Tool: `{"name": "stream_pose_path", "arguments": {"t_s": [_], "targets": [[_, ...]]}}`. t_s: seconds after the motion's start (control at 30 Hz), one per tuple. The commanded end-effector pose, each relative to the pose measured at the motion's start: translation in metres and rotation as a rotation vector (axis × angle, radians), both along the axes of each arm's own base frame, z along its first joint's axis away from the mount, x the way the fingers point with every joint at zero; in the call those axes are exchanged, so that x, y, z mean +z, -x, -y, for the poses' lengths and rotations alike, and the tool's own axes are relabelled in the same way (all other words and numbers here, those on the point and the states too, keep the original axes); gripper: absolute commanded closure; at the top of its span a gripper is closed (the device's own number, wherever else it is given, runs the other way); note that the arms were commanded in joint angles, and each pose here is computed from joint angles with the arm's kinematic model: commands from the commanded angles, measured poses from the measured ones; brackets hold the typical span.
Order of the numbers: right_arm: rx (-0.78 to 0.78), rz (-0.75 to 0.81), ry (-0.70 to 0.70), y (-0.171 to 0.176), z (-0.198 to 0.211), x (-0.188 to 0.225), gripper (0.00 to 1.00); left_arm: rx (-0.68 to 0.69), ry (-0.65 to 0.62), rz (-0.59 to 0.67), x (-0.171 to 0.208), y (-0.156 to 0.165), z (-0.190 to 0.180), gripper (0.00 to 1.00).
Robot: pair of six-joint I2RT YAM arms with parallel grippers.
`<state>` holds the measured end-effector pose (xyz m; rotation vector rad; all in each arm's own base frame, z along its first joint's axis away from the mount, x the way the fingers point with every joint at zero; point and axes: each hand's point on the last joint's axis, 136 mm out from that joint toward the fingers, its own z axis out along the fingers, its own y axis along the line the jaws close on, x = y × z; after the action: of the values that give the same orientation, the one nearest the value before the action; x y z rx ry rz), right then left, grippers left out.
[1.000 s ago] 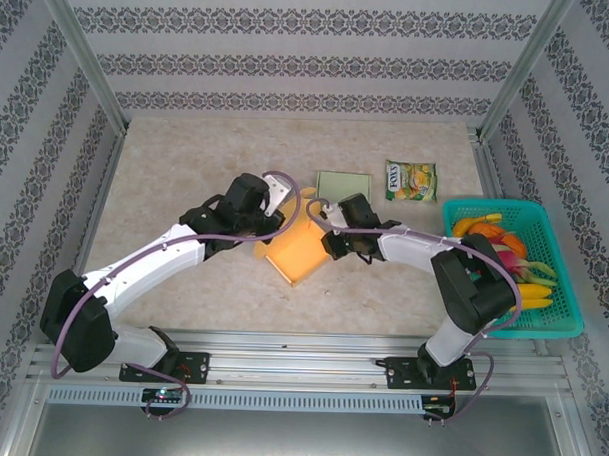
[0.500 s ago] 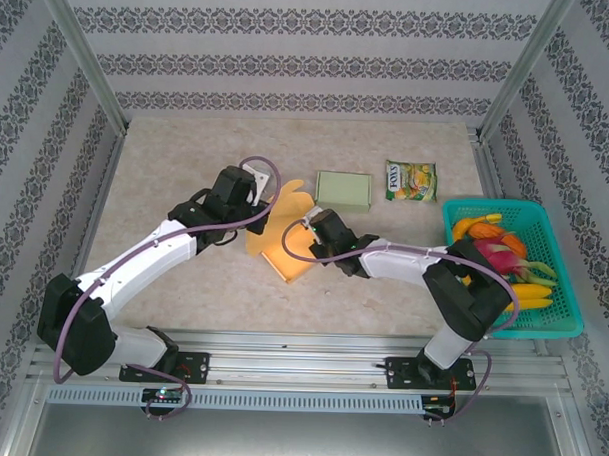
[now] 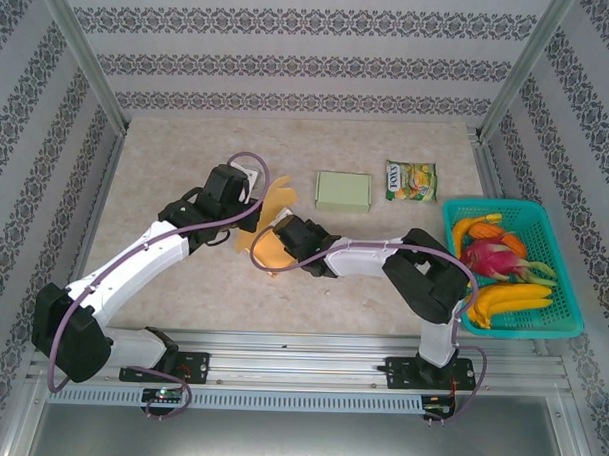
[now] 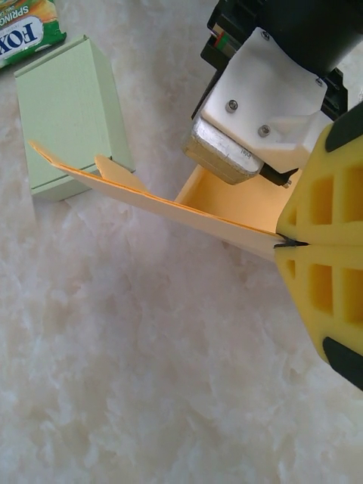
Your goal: Fold the paper box
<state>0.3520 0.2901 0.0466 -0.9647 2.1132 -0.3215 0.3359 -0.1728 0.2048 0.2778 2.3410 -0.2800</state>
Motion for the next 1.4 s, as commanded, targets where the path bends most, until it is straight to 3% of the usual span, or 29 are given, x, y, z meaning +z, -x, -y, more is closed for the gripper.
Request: {"name": "stream_pose_path", "arguments": {"t_s": [0.0, 0.17, 0.43, 0.67, 0.87, 1.07, 1.23, 1.37], "targets": [[0.039, -0.124, 0.016, 0.019, 0.019, -0.021, 0.81, 0.021, 0.033, -0.012, 0.003, -0.005, 0.001, 1.0], [0.026, -0.203, -0.184, 0.023, 0.025, -0.002, 0.73, -0.096, 0.058, -0.05, -0.011, 0.002, 0.019, 1.0], [0.042, -0.265, -0.394, 0.038, 0.027, 0.035, 0.43, -0.177, -0.017, -0.111, -0.034, 0.006, 0.028, 1.0], [0.095, -0.269, -0.692, 0.045, 0.053, 0.102, 0.43, -0.298, -0.04, -0.001, -0.016, 0.02, 0.044, 1.0], [0.248, -0.192, -0.633, 0.042, 0.072, 0.124, 0.51, -0.534, -0.071, 0.22, 0.015, 0.047, 0.077, 0.99], [0.495, -0.091, -0.768, 0.037, 0.086, 0.154, 0.52, -0.746, -0.099, 0.33, 0.029, 0.074, 0.09, 0.98], [0.635, -0.077, -0.715, 0.039, 0.083, 0.155, 0.52, -0.817, -0.066, 0.375, 0.033, 0.088, 0.094, 0.98], [0.808, -0.071, -0.71, 0.062, 0.072, 0.155, 0.51, -0.819, -0.065, 0.388, 0.03, 0.087, 0.095, 0.98]]}}
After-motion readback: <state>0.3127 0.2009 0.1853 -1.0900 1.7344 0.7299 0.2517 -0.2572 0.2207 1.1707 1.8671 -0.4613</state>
